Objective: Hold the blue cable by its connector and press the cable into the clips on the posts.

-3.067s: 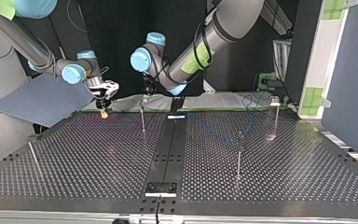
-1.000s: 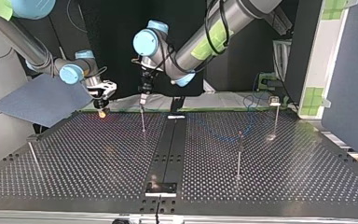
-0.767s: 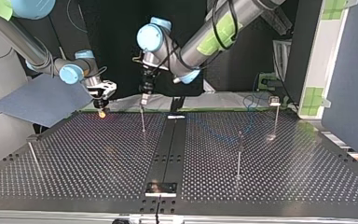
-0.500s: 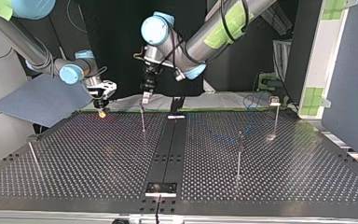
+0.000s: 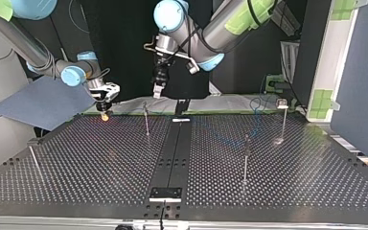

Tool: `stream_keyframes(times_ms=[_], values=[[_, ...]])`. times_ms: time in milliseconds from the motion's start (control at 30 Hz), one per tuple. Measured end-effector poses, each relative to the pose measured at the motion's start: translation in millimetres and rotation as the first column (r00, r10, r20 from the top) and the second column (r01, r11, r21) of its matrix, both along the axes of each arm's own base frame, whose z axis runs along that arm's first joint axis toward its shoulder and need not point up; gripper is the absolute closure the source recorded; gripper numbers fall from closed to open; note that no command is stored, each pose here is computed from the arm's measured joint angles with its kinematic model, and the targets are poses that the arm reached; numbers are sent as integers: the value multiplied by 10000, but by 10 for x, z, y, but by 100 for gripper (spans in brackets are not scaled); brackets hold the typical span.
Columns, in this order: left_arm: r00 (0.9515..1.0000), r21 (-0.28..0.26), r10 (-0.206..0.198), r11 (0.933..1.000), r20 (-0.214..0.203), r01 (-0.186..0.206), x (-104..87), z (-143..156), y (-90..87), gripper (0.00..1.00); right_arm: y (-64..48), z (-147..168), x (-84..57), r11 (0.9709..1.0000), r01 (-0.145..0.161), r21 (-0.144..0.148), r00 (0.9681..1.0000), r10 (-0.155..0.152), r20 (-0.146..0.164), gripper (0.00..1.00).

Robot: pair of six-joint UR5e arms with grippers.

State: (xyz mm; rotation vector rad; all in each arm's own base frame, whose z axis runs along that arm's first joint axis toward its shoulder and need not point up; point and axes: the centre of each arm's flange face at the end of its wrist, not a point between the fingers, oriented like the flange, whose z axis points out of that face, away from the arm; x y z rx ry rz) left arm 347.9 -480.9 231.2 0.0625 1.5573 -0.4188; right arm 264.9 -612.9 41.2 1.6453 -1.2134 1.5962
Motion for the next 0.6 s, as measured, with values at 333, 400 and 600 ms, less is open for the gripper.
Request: stream_keyframes(times_ms=[333, 400, 600], values=[[9999, -631, -6, 9980, 163, 17, -236, 186, 252, 0, 0, 0, -1, 10000, 1, 9, 10000, -1, -7, 100], [9999, -636, -10, 9980, 154, 20, -291, 207, 297, 0, 1, 0, -2, 10000, 3, 16, 10000, -3, -21, 100], [9999, -637, -32, 9980, 132, 41, -461, 270, 461, 0, -2, 1, -9, 10000, 33, 16, 10000, -33, -52, 100]])
